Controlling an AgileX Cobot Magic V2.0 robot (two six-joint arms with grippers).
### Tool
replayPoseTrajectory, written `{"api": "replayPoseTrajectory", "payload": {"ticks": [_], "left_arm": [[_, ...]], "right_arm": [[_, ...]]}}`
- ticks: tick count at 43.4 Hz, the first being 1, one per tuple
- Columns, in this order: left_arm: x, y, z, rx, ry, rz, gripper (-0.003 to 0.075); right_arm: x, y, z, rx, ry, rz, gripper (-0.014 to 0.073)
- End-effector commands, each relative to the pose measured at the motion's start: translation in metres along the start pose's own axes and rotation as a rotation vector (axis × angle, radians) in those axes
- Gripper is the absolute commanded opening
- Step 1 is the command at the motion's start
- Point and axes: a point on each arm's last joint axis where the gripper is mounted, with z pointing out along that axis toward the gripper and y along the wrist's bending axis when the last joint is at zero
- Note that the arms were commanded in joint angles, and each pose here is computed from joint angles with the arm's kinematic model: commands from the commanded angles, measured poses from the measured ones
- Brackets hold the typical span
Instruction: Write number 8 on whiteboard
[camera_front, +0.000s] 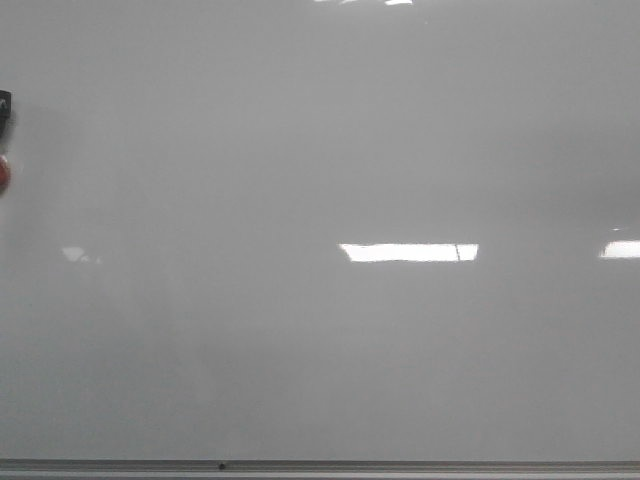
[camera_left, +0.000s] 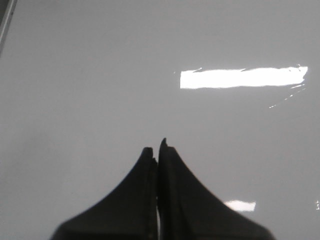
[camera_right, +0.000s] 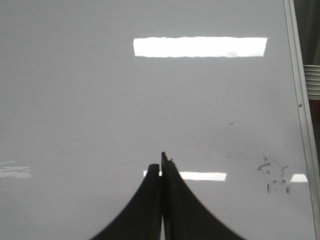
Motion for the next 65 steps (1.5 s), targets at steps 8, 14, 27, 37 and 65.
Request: {"api": "replayPoseTrajectory", "payload": {"ticks": [8, 14, 27, 37, 65], "left_arm": [[-0.032, -0.001, 0.031, 0.002, 0.120, -0.010, -0.0021], [-0.019, 0.000, 0.043, 0.001, 0.216, -0.011, -0.0021], [0.005, 0.000, 0.060, 0.001, 0.408, -0.012, -0.0021], [0.015, 0.000, 0.069, 0.001, 0.472, -0.014, -0.0019], [0.069, -0.009, 0.136, 0.069, 0.824, 0.053, 0.0491]], "right_arm": [[-0.044, 0.001, 0.031, 0.003, 0.139, -0.010, -0.0108], [-0.033, 0.001, 0.052, 0.006, 0.277, -0.010, -0.0108], [-0.010, 0.000, 0.083, 0.010, 0.465, -0.008, -0.0108], [0.015, -0.001, 0.100, -0.006, 0.671, -0.062, -0.0003], [0.023, 0.000, 0.105, -0.009, 0.732, -0.047, 0.0574]]}}
